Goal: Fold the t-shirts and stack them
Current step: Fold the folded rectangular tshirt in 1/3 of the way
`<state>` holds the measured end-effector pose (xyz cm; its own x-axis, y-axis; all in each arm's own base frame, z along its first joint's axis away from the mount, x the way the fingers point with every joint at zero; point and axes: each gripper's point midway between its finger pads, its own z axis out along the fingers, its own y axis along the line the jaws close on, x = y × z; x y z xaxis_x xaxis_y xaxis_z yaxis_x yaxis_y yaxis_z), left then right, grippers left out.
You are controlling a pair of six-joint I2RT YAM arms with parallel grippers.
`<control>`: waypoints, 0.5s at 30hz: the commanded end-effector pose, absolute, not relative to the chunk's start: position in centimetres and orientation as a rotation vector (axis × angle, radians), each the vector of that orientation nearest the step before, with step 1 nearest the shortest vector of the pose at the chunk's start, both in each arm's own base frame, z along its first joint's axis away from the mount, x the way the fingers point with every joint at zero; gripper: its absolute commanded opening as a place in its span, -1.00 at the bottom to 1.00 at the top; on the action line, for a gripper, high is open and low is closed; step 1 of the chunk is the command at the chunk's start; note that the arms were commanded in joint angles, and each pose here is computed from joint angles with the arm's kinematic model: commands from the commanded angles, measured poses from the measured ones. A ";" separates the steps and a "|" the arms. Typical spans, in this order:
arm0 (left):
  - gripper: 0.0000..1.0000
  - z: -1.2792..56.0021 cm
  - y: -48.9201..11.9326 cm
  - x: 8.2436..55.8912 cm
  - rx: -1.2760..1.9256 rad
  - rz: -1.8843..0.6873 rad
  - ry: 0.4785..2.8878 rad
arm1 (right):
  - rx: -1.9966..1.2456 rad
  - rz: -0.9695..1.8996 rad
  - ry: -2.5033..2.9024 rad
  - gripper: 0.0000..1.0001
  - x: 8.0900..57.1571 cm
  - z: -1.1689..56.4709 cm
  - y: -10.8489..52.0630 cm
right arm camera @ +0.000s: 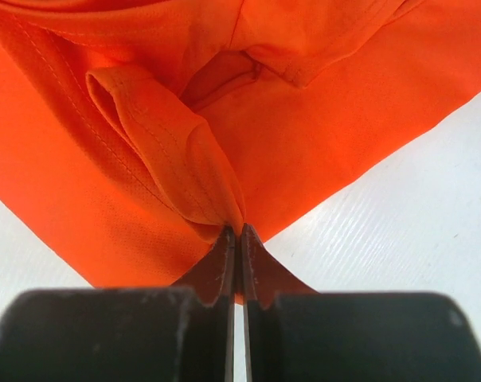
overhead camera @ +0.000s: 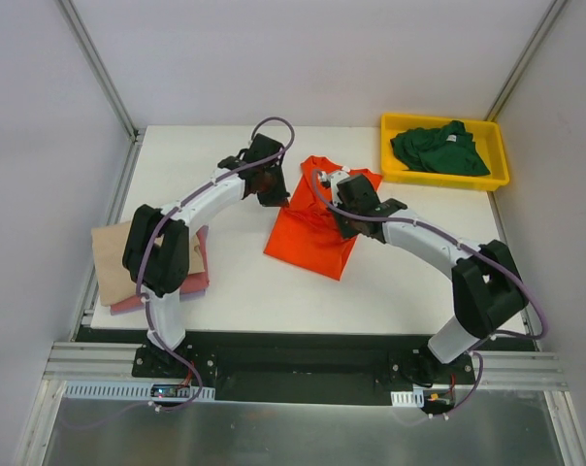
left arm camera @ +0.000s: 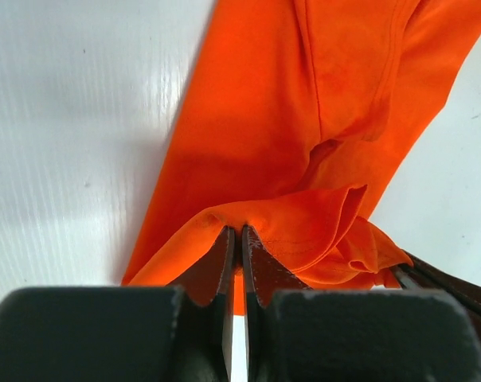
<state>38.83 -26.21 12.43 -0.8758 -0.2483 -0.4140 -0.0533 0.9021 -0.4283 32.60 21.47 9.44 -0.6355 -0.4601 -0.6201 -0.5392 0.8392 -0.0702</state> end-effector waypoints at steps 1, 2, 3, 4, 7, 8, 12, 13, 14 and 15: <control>-0.99 12.6 -26.3 40.8 -0.163 -0.604 2.591 | -0.706 0.141 2.302 -0.99 35.8 10.8 22.0; -0.95 12.3 -26.3 41.0 -0.155 -0.606 2.598 | -0.699 0.130 2.314 -0.99 36.1 10.4 21.7; -0.93 12.0 -26.5 41.3 -0.144 -0.605 2.603 | -0.693 0.122 2.318 -0.99 36.5 10.2 21.6; -0.92 11.6 -26.6 41.5 -0.141 -0.606 2.610 | -0.691 0.117 2.318 -0.96 36.8 10.1 21.5; -0.87 10.6 -27.0 42.5 -0.124 -0.606 2.620 | -0.684 0.102 2.301 -0.93 38.3 9.5 21.5; -0.81 10.6 -27.3 42.9 -0.108 -0.620 2.617 | -0.669 0.081 2.309 -0.86 38.9 9.0 21.2; 0.02 11.7 -27.5 44.2 -0.073 -0.652 2.589 | -0.573 -0.090 2.300 -0.07 41.5 10.1 19.4; 0.30 12.3 -27.4 44.2 -0.069 -0.664 2.581 | -0.549 -0.119 2.297 0.13 41.6 10.9 18.9; 0.49 13.0 -27.2 43.9 -0.065 -0.663 2.569 | -0.533 -0.131 2.291 0.28 41.5 11.7 18.7; 0.71 13.8 -26.8 43.5 -0.067 -0.657 2.554 | -0.514 -0.133 2.288 0.37 41.1 12.3 18.4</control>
